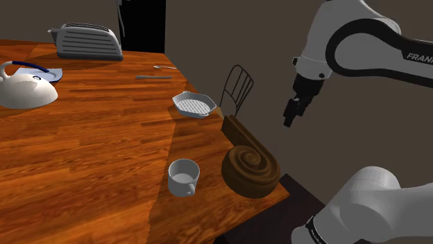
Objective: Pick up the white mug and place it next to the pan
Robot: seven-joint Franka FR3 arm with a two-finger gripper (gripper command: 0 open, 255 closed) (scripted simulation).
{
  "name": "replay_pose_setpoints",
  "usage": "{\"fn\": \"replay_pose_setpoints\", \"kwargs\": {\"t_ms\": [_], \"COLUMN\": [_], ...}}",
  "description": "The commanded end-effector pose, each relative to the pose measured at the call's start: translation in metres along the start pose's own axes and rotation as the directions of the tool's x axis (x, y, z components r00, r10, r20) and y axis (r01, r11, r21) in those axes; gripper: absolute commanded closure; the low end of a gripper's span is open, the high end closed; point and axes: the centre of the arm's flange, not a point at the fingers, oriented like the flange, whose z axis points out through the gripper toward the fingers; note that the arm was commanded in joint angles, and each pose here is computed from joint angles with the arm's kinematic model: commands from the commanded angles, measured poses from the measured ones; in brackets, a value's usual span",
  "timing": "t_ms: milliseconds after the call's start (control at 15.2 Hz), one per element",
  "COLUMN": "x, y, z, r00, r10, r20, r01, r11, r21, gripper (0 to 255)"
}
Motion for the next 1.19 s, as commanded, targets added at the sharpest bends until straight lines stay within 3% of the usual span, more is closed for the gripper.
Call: {"fn": "replay_pose_setpoints", "kwargs": {"t_ms": [0, 1122], "x": [0.0, 0.098], "y": [0.0, -0.157], "z": [0.0, 0.095], "r00": [1.0, 0.999], "r10": [0.0, 0.007], "r20": [0.0, -0.038], "r01": [0.0, -0.002], "r11": [1.0, 0.993], "r21": [0.0, 0.119], "gripper": [0, 0]}}
